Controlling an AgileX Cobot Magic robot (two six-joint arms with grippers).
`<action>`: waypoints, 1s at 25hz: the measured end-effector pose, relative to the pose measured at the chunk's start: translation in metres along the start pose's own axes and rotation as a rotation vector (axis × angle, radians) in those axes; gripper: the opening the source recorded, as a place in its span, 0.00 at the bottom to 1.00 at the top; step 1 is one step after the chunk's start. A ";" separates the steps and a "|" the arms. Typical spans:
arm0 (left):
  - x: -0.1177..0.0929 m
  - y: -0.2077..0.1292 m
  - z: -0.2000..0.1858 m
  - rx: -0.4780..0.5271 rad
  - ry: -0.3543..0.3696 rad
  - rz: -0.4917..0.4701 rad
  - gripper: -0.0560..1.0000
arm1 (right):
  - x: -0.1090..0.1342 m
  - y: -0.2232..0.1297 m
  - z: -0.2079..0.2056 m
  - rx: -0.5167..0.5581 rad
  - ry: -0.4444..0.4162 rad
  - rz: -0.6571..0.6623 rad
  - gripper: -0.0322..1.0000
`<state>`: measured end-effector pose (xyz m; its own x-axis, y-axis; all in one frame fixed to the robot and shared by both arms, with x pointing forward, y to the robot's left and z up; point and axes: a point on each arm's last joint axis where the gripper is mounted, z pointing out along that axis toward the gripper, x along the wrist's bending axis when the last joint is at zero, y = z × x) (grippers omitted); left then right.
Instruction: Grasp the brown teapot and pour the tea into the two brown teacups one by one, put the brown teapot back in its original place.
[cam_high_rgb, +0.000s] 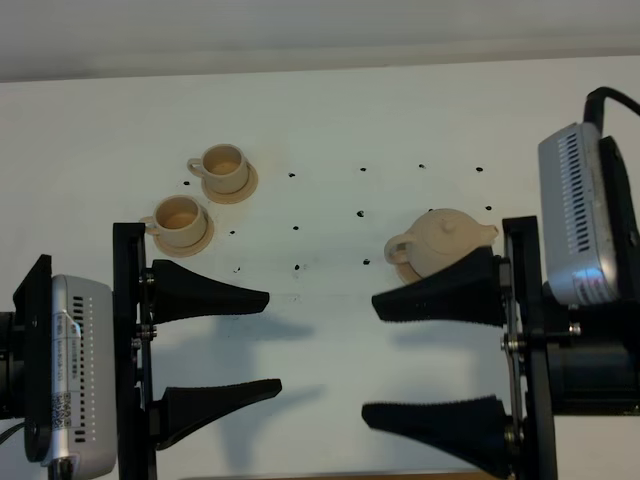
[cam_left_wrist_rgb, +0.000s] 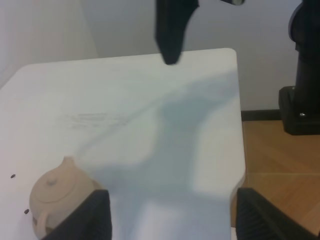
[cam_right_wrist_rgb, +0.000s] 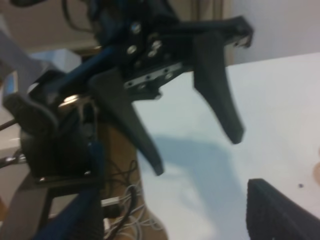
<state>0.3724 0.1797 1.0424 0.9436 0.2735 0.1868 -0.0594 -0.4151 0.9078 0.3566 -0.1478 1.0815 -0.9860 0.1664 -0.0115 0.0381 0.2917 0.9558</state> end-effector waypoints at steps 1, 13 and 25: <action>0.000 0.000 0.000 0.000 0.001 0.000 0.62 | 0.001 0.000 0.000 0.003 0.014 -0.002 0.59; 0.002 -0.001 0.000 0.006 0.017 -0.001 0.62 | 0.004 -0.001 0.000 0.009 0.042 -0.017 0.59; 0.039 0.006 -0.009 0.018 0.390 -0.198 0.62 | -0.021 0.007 -0.003 -0.026 -0.226 0.104 0.57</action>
<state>0.4059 0.1957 1.0583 0.7423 0.6550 0.1412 0.1191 -0.3363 0.9342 0.3773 -0.1525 1.0898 -0.9156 0.4014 0.0250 0.1308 0.2384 0.9623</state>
